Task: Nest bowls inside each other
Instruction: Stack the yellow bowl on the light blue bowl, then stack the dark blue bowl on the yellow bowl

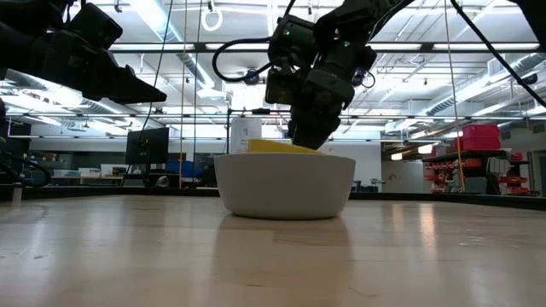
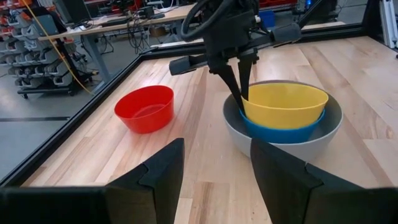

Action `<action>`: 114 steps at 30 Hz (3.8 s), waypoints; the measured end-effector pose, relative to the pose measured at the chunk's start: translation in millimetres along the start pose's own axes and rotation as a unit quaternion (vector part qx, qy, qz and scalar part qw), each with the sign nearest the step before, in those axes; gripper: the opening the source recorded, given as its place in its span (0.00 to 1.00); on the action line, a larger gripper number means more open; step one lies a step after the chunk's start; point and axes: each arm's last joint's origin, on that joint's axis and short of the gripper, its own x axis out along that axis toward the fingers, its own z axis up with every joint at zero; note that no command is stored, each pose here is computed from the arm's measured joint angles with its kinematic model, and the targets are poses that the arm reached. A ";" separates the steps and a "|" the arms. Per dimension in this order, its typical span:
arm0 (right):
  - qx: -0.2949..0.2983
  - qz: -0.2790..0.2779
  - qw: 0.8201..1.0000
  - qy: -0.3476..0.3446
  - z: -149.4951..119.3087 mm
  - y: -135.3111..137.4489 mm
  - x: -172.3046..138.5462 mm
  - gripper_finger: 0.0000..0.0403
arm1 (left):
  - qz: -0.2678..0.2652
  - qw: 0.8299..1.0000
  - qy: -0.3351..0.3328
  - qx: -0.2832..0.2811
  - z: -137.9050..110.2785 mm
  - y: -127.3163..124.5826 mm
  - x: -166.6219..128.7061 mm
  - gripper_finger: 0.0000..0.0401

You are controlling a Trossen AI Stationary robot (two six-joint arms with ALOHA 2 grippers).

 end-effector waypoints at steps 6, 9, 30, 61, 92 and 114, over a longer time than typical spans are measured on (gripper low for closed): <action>0.006 -0.001 1.000 -0.001 0.0 -1.6 -0.4 0.12 | 0.000 1.000 0.000 0.001 0.0 0.0 -0.1 0.48; 0.006 -0.001 1.000 -0.002 0.5 -1.5 -1.3 0.22 | 0.000 1.000 0.000 0.001 -0.1 0.0 -0.1 0.48; -0.011 -0.094 0.995 0.015 24.3 16.4 -24.5 0.35 | 0.000 1.000 0.002 0.000 -0.4 0.0 0.0 0.48; -0.082 -0.146 0.847 -0.504 -142.0 54.9 -154.9 0.17 | -0.008 1.000 0.001 -0.004 -0.3 -0.5 -0.1 0.48; -0.077 -0.118 0.858 -0.494 -244.0 47.2 -95.8 0.36 | -0.150 0.984 0.033 -0.095 -23.9 -38.3 10.5 0.48; -0.081 -0.080 0.865 -0.488 -244.7 49.0 -94.2 0.46 | -0.199 0.936 0.246 -0.154 6.3 -129.7 -18.3 0.48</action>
